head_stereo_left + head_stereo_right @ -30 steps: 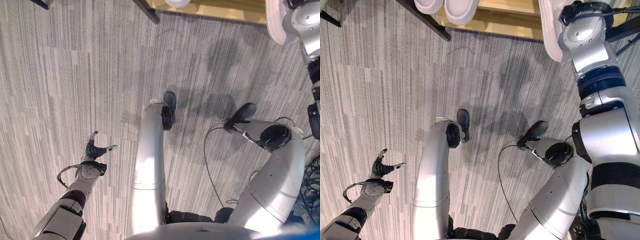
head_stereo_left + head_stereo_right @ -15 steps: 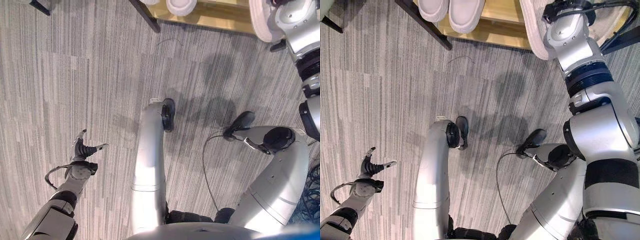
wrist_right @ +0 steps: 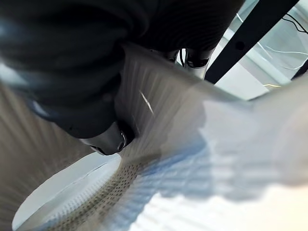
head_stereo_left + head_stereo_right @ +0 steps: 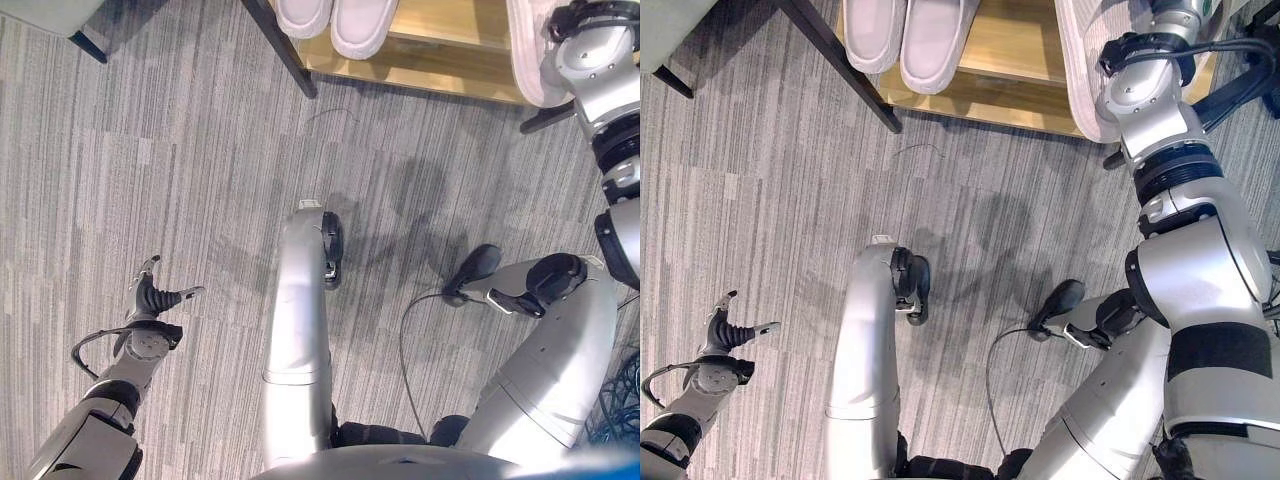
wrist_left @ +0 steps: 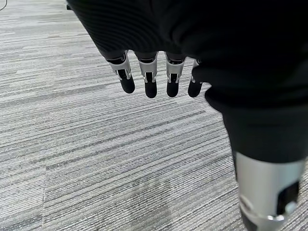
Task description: Arrange the slippers neatly on the shoe rack.
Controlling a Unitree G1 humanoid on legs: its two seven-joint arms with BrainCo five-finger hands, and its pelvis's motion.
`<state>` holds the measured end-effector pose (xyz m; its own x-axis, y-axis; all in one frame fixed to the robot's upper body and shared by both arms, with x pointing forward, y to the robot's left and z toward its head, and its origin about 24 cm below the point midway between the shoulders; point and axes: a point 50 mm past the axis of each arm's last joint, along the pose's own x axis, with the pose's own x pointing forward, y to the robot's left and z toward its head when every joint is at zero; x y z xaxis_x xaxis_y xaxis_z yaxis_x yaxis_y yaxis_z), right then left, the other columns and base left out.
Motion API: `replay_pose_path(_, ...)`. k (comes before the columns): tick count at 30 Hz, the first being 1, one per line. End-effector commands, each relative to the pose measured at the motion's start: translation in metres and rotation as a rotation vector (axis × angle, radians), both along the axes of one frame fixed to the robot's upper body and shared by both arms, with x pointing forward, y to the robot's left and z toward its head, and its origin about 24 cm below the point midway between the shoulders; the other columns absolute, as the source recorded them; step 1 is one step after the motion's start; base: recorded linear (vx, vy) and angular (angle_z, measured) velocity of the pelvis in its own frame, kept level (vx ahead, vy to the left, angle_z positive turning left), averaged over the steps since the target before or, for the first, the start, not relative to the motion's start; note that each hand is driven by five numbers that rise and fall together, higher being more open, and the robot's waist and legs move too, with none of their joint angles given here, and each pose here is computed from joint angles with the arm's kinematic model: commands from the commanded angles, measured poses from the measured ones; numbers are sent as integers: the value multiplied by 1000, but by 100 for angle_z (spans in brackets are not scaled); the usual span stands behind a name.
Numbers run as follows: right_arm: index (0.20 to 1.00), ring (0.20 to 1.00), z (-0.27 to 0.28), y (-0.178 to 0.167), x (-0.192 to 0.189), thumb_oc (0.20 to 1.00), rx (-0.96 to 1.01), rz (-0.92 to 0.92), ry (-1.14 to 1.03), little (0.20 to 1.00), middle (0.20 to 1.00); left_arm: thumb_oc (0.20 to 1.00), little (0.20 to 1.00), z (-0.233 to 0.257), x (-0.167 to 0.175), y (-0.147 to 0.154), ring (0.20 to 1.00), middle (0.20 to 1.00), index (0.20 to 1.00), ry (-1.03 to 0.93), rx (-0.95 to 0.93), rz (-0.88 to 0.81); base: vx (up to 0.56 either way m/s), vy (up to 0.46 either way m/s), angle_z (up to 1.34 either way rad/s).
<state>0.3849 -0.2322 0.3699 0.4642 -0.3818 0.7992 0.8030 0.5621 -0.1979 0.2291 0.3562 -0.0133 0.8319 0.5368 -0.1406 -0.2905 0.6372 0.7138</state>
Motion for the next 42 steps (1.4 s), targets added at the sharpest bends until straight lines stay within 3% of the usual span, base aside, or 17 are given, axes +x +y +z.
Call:
replay_pose_path(1, 200, 200, 21, -3, -9, 200, 65, 19, -103, 200, 200, 1000, 1000, -7, -21, 16, 1000, 1000, 1000, 57, 51, 62, 20, 13, 3)
replay_pose_path(5, 200, 200, 22, -4, -9, 200, 62, 4, -94, 200, 200, 1000, 1000, -13, -26, 15, 1000, 1000, 1000, 87, 52, 65, 4, 0, 1)
replay_pose_path(6, 1000, 1000, 23, -3, -8, 1000, 66, 3, -88, 1000, 1000, 1000, 1000, -13, -25, 15, 1000, 1000, 1000, 87, 50, 63, 0, 0, 0)
replay_pose_path(16, 1000, 1000, 18, -11, -6, 1000, 47, -117, -35, 1000, 1000, 1000, 1000, -23, -32, 8, 1000, 1000, 1000, 124, 26, 40, 6, 1, 0)
replay_pose_path(24, 1000, 1000, 10, 18, 1, 1000, 72, 124, -48, 1000, 1000, 1000, 1000, -37, -44, 6, 1000, 1000, 1000, 215, 5, 62, -1, 3, -1)
replay_pose_path(26, 1000, 1000, 14, 40, -6, 1000, 39, 312, -109, 1000, 1000, 1000, 1000, -39, -45, 4, 1000, 1000, 1000, 202, -21, 83, 0, 0, 0)
replay_pose_path(28, 1000, 1000, 11, 47, -9, 1000, 30, 367, -126, 1000, 1000, 1000, 1000, -40, -45, 3, 1000, 1000, 1000, 193, -34, 95, -24, -9, -3)
replay_pose_path(42, 1000, 1000, -53, 69, -4, 1000, 44, 545, 16, 1000, 1000, 1000, 1000, -42, -47, 3, 1000, 1000, 1000, 151, -84, 165, -24, 9, -9)
